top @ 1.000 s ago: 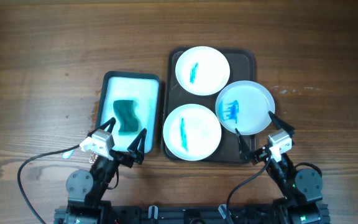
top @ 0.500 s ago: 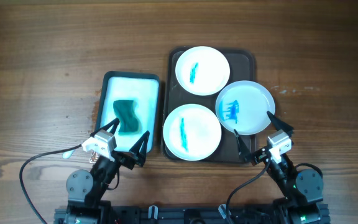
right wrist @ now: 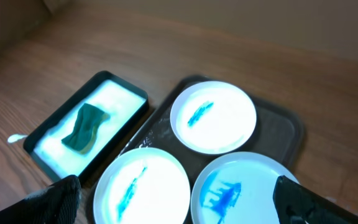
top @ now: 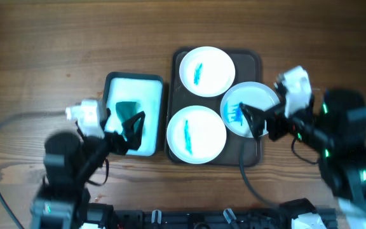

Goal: Clean dirty plates on tray and stack at the side

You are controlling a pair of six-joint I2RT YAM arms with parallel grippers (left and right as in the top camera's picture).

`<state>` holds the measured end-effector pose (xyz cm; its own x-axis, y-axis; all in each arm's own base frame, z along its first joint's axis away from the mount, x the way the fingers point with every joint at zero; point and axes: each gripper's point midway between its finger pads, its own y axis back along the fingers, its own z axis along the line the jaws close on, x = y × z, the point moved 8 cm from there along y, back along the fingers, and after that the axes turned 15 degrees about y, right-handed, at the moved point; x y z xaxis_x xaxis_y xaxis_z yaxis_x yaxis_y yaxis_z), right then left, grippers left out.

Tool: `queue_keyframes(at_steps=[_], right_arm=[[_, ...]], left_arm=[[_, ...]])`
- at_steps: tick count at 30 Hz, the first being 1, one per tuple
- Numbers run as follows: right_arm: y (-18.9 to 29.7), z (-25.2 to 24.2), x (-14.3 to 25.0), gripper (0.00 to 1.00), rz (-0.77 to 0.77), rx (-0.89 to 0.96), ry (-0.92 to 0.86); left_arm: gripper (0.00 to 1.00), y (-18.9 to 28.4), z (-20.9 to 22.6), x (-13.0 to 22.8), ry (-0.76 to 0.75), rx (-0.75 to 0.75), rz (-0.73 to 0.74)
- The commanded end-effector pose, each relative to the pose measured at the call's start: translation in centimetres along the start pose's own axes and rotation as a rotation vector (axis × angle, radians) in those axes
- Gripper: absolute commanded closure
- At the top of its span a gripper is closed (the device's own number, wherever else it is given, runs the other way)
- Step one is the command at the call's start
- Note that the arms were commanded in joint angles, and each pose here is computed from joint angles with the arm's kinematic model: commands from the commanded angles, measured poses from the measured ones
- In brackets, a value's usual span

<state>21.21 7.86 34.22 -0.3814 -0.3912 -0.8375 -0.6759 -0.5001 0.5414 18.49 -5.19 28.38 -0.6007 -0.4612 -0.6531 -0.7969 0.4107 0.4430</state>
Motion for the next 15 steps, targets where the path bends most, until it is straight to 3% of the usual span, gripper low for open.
queue_keyframes(at_steps=[1,3,5,6,9,13,15], right_arm=[[-2.6,-0.5,-1.6,0.00,0.046,-0.123,-0.179],[-4.7,-0.1,-0.6,0.00,0.129,-0.236,-0.275],[-6.5,0.5,1.6,0.18,0.296,-0.242,-0.322],[-7.6,1.0,3.3,0.34,0.424,-0.191,-0.337],[-11.1,2.2,8.7,0.46,0.690,0.007,-0.410],[-14.7,3.6,15.3,0.60,0.869,-0.032,-0.417],[-15.1,4.0,16.1,0.60,0.880,-0.062,-0.418]], left_arm=[[0.00,-1.7,-1.8,-2.9,0.067,-0.072,0.178],[0.00,-3.7,-1.1,-3.0,0.114,-0.142,0.288],[0.00,-5.1,-0.5,-2.1,0.154,-0.145,0.379],[0.00,-5.7,-0.1,-1.8,0.168,-0.167,0.409],[0.00,-6.3,0.4,-1.6,0.174,-0.197,0.423],[0.00,-5.8,1.4,-1.2,0.172,-0.299,0.428],[0.00,-5.7,1.6,-1.1,0.173,-0.311,0.434]])
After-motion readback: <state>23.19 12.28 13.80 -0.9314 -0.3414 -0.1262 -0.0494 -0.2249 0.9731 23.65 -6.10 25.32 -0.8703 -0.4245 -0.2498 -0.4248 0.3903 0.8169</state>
